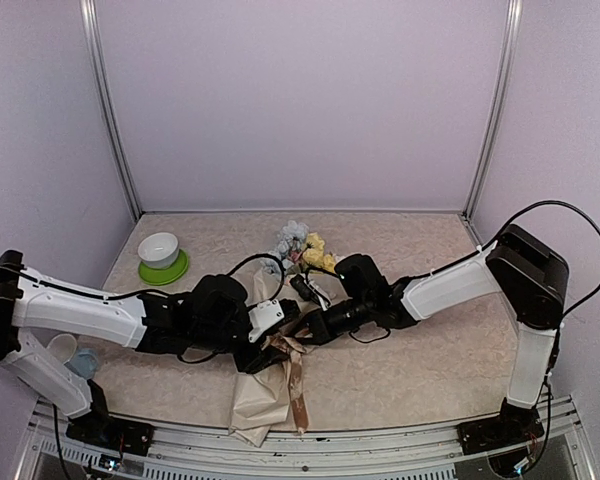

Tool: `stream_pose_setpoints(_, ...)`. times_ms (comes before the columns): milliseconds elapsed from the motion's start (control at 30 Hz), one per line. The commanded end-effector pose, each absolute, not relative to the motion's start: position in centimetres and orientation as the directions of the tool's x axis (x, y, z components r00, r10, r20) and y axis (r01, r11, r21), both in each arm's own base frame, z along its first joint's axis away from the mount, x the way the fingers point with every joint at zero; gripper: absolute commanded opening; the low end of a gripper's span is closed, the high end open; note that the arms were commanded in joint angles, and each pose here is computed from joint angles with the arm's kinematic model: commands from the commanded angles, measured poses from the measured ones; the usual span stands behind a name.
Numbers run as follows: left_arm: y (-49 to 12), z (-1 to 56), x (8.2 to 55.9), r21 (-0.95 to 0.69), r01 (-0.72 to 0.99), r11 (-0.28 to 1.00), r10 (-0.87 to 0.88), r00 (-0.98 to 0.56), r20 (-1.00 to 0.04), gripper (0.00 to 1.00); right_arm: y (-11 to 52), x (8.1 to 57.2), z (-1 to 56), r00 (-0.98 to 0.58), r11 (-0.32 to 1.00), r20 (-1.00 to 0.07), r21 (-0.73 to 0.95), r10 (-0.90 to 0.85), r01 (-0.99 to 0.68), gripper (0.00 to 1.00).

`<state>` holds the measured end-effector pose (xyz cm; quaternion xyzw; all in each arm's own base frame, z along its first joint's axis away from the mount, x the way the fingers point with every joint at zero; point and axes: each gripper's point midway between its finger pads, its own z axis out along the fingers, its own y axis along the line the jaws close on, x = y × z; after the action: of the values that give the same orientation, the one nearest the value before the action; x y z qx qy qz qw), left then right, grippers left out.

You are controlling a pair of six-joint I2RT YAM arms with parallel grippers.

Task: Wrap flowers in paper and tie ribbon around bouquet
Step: Cross the half-tied ribbon over the folded bouquet, then tie the half-tied ribbon around the folded bouquet.

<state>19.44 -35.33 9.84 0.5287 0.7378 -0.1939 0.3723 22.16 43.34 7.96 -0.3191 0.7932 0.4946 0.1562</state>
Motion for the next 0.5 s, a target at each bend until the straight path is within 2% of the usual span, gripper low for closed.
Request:
stream_pose_setpoints(0, -34.3, 12.5, 18.8, 0.005, 0.913, 0.408, 0.593, -0.261, -0.762, 0.64, 43.1, 22.6, 8.8, -0.742, 0.318, -0.587, 0.671, -0.324, -0.670, 0.00)
stream_pose_setpoints(133, -32.7, 13.5, 19.7, -0.122, 0.835, 0.537, 0.515, -0.439, -0.736, 0.68, 43.1, 22.7, 9.0, -0.737, 0.320, -0.597, 0.665, -0.315, -0.675, 0.00)
stream_pose_setpoints(267, -29.9, 11.5, 19.7, -0.276, 0.713, 0.645, 0.449, -0.646, -0.618, 0.72, 43.3, 22.5, 9.4, -0.730, 0.318, -0.608, 0.658, -0.311, -0.683, 0.00)
stream_pose_setpoints(367, -29.3, 9.8, 18.3, -0.327, 0.705, 0.630, 0.461, -0.678, -0.573, 0.74, 43.3, 22.4, 9.5, -0.726, 0.316, -0.614, 0.654, -0.309, -0.688, 0.00)
stream_pose_setpoints(467, -29.0, 9.1, 18.8, -0.314, 0.702, 0.639, 0.460, -0.676, -0.575, 0.71, 43.2, 22.4, 9.6, -0.726, 0.317, -0.617, 0.653, -0.305, -0.688, 0.00)
